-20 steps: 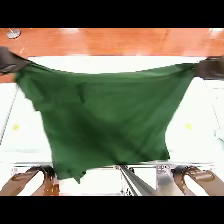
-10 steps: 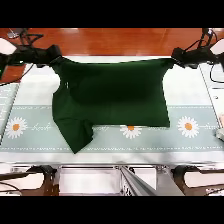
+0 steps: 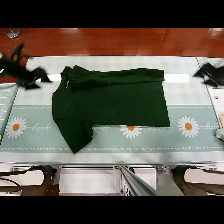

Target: Fold the shirts.

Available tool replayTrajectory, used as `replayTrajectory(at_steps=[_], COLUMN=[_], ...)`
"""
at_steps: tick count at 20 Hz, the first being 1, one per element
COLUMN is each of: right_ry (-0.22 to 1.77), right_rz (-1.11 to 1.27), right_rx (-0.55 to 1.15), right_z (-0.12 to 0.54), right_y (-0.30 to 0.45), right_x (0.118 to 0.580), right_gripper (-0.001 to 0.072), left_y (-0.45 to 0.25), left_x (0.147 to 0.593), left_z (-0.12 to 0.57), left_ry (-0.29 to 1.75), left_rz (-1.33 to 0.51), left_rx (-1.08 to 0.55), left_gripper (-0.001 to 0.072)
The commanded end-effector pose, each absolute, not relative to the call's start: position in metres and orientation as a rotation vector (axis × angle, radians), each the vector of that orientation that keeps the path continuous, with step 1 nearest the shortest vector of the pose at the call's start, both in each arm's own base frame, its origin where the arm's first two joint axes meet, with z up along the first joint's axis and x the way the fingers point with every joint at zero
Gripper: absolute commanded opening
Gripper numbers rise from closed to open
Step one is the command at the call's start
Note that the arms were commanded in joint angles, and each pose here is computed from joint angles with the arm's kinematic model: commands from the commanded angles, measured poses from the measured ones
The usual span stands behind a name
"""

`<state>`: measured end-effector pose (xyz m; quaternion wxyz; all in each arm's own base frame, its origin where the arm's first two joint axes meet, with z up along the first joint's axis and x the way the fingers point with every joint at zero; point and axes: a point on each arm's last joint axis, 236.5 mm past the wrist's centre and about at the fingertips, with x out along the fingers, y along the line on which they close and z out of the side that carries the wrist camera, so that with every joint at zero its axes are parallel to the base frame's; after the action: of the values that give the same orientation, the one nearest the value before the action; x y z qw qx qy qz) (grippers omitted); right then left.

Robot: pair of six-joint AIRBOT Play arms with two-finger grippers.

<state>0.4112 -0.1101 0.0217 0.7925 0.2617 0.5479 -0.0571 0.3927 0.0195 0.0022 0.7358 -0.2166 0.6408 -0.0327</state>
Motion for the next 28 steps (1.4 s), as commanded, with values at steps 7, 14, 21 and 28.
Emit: replayTrajectory(at_steps=[7, 14, 21, 28], right_ry=[1.163, 1.201, 1.199, 1.193], right_rz=[0.038, 0.09, 0.09, 0.082], right_rx=[0.873, 0.889, 0.887, 0.884], right_z=[-0.037, -0.034, -0.034, -0.035], right_y=[0.0, 0.013, 0.012, 0.01], right_x=[0.28, 0.272, 0.273, 0.274], right_gripper=[0.0621, 0.0621, 0.0621, 0.0621], left_y=[-0.004, -0.006, -0.003, -0.04], left_x=[0.311, 0.312, 0.305, 0.309], left_z=[-0.064, -0.088, -0.081, -0.1], left_ry=[1.208, 1.258, 1.315, 1.384], left_rz=[-0.107, -0.132, -0.185, -0.25], left_rx=[-1.009, -0.999, -0.951, -0.936], left_gripper=[0.07, 0.07, 0.07, 0.0699])
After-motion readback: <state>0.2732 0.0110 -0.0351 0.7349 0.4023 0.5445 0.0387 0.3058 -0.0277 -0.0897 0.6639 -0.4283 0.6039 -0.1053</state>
